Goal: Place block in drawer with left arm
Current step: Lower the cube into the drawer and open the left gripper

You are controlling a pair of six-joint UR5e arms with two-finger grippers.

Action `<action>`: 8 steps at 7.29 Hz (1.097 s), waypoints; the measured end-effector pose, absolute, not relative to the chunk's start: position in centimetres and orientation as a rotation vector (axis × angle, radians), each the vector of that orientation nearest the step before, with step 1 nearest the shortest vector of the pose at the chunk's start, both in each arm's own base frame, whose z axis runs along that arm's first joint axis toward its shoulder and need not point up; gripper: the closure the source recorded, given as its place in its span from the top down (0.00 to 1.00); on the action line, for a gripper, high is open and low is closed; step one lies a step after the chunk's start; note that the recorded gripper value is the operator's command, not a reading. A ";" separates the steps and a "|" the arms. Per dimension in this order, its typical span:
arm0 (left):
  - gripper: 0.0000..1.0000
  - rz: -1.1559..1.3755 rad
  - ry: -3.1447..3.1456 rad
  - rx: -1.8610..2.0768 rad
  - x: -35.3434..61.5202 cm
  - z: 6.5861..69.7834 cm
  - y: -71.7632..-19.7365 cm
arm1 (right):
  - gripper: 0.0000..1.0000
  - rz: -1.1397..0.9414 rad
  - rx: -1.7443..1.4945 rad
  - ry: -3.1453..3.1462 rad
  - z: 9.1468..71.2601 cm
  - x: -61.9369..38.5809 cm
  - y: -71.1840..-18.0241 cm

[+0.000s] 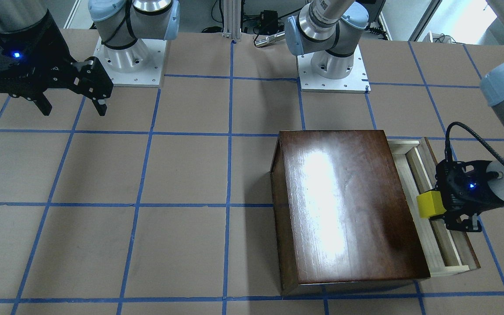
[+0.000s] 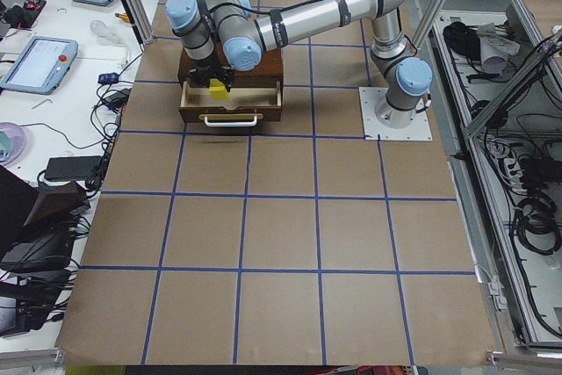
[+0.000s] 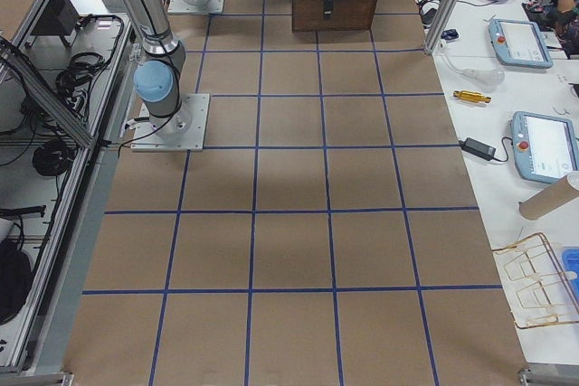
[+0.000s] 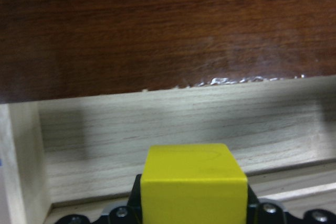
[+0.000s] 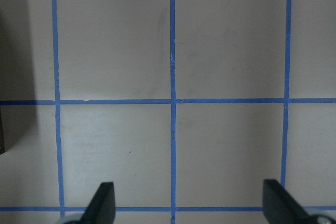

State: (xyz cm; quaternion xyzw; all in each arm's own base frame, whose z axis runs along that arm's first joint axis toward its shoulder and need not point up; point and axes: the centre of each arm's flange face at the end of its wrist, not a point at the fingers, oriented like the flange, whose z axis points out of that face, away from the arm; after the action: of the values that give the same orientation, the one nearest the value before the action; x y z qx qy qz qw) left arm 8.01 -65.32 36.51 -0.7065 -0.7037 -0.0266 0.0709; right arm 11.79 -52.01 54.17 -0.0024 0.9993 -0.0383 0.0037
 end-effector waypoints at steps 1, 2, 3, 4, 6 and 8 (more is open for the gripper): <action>0.00 -0.076 -2.131 -2.123 7.8 36.1 -64.7 | 1.00 -0.120 -0.007 3.132 54.2 11.8 -52.0; 0.00 -0.073 -2.142 -2.120 7.6 35.8 -64.1 | 1.00 -0.120 -0.007 3.132 54.2 11.8 -52.0; 0.00 -0.075 -2.150 -2.111 7.4 35.6 -63.7 | 1.00 -0.120 -0.007 3.132 54.2 11.8 -52.0; 0.00 -0.074 -2.157 -2.107 7.4 35.3 -63.4 | 1.00 -0.120 -0.007 3.131 54.2 11.8 -52.0; 0.35 -0.064 -2.184 -2.105 7.3 34.5 -63.1 | 1.00 -0.120 -0.006 3.132 54.2 11.8 -52.0; 0.95 -0.059 -2.194 -2.101 7.3 34.0 -62.8 | 1.00 -0.120 -0.007 3.132 54.2 11.8 -52.0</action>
State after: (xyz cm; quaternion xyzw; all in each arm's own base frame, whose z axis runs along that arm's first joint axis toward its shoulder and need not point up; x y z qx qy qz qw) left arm 7.33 -62.82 34.03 -0.6906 -0.7212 -0.0196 0.0513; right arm 11.78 -52.00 54.18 -0.0023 0.9993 -0.0384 0.0038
